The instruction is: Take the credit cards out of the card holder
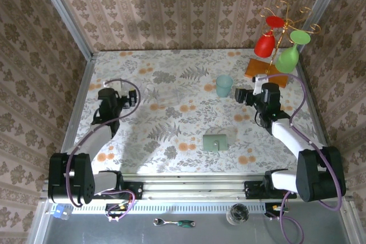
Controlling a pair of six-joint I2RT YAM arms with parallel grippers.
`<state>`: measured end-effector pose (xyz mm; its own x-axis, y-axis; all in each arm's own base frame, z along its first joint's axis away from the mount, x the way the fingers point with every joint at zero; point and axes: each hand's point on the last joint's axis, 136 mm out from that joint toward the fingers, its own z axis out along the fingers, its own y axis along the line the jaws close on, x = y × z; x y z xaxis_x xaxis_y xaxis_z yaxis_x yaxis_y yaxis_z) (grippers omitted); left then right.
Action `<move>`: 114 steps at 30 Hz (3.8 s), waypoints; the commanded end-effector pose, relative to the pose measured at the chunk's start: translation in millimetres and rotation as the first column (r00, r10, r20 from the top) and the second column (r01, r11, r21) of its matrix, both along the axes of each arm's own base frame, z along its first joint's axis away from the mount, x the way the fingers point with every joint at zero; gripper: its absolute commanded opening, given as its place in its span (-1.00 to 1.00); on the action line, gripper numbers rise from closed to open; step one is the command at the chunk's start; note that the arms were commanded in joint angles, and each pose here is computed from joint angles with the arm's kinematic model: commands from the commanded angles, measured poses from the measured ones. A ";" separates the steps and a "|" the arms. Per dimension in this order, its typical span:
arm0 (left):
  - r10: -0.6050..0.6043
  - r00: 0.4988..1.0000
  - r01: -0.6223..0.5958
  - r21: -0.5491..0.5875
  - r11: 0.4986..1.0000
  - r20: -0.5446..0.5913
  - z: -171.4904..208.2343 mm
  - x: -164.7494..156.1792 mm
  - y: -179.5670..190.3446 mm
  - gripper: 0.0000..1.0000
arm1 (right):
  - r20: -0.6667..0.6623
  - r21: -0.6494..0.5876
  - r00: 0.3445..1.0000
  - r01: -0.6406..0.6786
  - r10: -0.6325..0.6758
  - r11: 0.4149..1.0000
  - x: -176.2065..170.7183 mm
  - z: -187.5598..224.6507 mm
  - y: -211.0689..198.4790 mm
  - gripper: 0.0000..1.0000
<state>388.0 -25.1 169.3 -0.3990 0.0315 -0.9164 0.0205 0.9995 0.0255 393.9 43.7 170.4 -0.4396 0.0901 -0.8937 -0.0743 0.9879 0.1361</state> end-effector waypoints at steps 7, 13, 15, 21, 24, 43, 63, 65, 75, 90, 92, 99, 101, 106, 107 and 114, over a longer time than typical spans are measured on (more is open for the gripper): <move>-0.071 0.984 0.038 -0.197 0.980 -0.163 17.5 -8.5 -16.1 1.00 | -0.052 0.087 0.993 -0.103 0.107 0.991 1.9 36.4 80.0 0.68; -0.125 0.972 0.070 -0.267 0.961 -0.197 41.7 -12.4 -19.4 1.00 | -0.124 0.133 0.974 -0.173 0.190 0.976 16.3 32.0 139.6 0.51; -0.119 0.970 0.056 -0.280 0.958 -0.211 50.0 -13.9 -14.4 1.00 | -0.159 0.154 0.963 -0.193 0.217 0.969 21.7 27.4 157.8 0.40; -0.109 0.958 0.009 -0.350 0.937 -0.266 66.0 -20.0 6.9 1.00 | -0.275 0.213 0.910 -0.256 0.309 0.943 31.8 3.4 205.7 0.15; -0.103 0.950 -0.015 -0.373 0.928 -0.295 63.1 -22.3 18.6 1.00 | -0.309 0.204 0.891 -0.280 0.333 0.938 33.8 -6.0 224.2 0.09; -0.073 0.937 -0.074 -0.400 0.914 -0.340 30.7 -18.5 36.3 1.00 | -0.501 0.211 0.792 -0.279 0.349 0.937 55.3 -80.6 281.7 -0.30; -0.110 0.929 -0.067 -0.453 0.889 -0.352 24.9 -16.1 27.9 1.00 | -0.539 0.202 0.770 -0.275 0.341 0.940 70.2 -110.6 301.8 -0.52; -0.115 0.928 -0.066 -0.461 0.885 -0.355 23.8 -15.1 27.1 1.00 | -0.537 0.198 0.773 -0.274 0.338 0.941 71.8 -110.5 301.9 -0.54; -0.124 0.925 -0.067 -0.474 0.878 -0.360 20.9 -12.9 26.0 1.00 | -0.517 0.153 0.808 -0.238 0.282 0.959 77.9 -99.1 291.6 -0.72; -0.130 0.919 -0.072 -0.481 0.874 -0.372 15.9 -10.9 25.3 1.00 | -0.506 0.043 0.855 -0.105 0.112 0.994 95.3 -81.8 244.4 -0.89; -0.131 0.918 -0.072 -0.482 0.873 -0.374 15.4 -10.9 24.9 1.00 | -0.505 0.034 0.860 -0.073 0.080 0.997 98.9 -79.6 234.6 -0.90; -0.135 0.919 -0.069 -0.487 0.870 -0.372 15.4 -10.0 24.3 1.00 | -0.499 -0.040 0.867 0.003 -0.023 0.999 107.9 -76.2 208.3 -0.90; -0.137 0.918 -0.069 -0.489 0.870 -0.372 15.2 -10.0 24.1 1.00 | -0.500 -0.054 0.865 0.014 -0.039 0.998 109.8 -78.6 205.8 -0.90; -0.138 0.918 -0.068 -0.489 0.869 -0.373 15.2 -10.4 23.7 1.00 | -0.496 -0.064 0.867 0.013 -0.043 0.998 115.2 -80.4 204.5 -0.90; -0.139 0.918 -0.067 -0.491 0.869 -0.372 15.5 -10.3 23.5 1.00 | -0.500 -0.063 0.865 0.013 -0.043 0.998 115.1 -81.3 204.4 -0.90; -0.142 0.918 -0.066 -0.494 0.867 -0.371 15.7 -10.0 23.1 1.00 | -0.526 -0.043 0.850 0.020 -0.040 0.999 114.2 -90.3 203.8 -0.90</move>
